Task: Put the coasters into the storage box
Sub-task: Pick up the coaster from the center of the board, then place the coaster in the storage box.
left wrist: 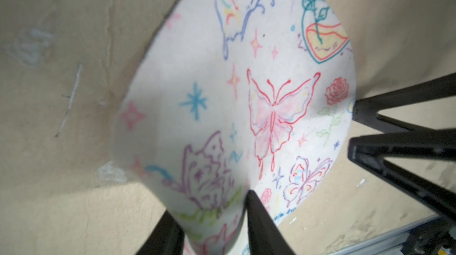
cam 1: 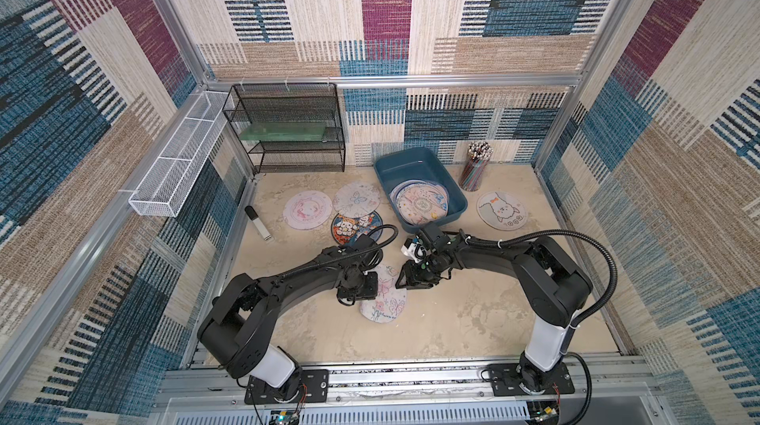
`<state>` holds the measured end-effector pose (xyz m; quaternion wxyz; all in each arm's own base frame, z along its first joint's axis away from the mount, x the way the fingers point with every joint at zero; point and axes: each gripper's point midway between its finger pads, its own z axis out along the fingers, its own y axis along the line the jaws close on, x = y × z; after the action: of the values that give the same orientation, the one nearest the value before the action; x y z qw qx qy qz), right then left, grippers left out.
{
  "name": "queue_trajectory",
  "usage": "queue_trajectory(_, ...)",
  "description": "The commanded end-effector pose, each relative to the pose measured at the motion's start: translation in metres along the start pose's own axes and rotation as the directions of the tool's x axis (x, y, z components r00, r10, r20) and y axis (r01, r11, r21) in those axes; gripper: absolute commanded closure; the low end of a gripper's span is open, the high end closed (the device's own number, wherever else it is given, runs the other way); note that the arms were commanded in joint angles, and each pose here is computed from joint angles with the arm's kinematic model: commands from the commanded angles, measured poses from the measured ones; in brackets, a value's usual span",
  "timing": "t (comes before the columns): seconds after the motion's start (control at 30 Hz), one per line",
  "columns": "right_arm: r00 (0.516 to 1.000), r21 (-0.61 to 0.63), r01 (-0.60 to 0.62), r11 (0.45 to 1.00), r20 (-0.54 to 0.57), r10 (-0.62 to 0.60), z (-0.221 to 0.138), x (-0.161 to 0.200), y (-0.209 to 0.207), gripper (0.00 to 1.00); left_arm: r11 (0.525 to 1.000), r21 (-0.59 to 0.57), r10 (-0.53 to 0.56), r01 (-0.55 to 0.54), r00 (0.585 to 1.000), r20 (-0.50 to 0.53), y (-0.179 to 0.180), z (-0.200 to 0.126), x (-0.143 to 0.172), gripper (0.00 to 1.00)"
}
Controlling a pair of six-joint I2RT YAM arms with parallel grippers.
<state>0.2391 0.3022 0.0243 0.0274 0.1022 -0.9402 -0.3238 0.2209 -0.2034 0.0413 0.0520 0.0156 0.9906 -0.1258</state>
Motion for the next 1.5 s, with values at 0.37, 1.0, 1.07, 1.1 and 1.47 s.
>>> queue_trajectory(0.37,0.997,0.131,-0.072,0.989,0.050,0.066,-0.018,0.008,-0.034,0.44,1.000,-0.003,0.015,-0.015,0.999,0.038,-0.008,-0.023,-0.011,0.85)
queue_trajectory(1.0,0.962,0.019,-0.123,0.992,0.248,0.115,-0.099,-0.009,-0.049,0.12,0.969,0.113,0.184,-0.221,0.945,0.269,-0.101,-0.125,-0.107,0.88)
queue_trajectory(1.07,0.959,0.016,-0.130,0.991,0.257,0.121,-0.104,-0.008,-0.052,0.12,0.959,0.119,0.212,-0.257,0.931,0.297,-0.115,-0.131,-0.123,0.88)
queue_trajectory(1.1,0.957,0.016,-0.132,0.991,0.262,0.123,-0.105,-0.007,-0.054,0.11,0.954,0.122,0.225,-0.273,0.924,0.310,-0.121,-0.133,-0.131,0.88)
queue_trajectory(1.47,0.941,0.005,-0.167,0.986,0.298,0.158,-0.126,0.000,-0.070,0.10,0.868,0.188,0.365,-0.460,0.847,0.386,-0.205,-0.124,-0.214,0.88)
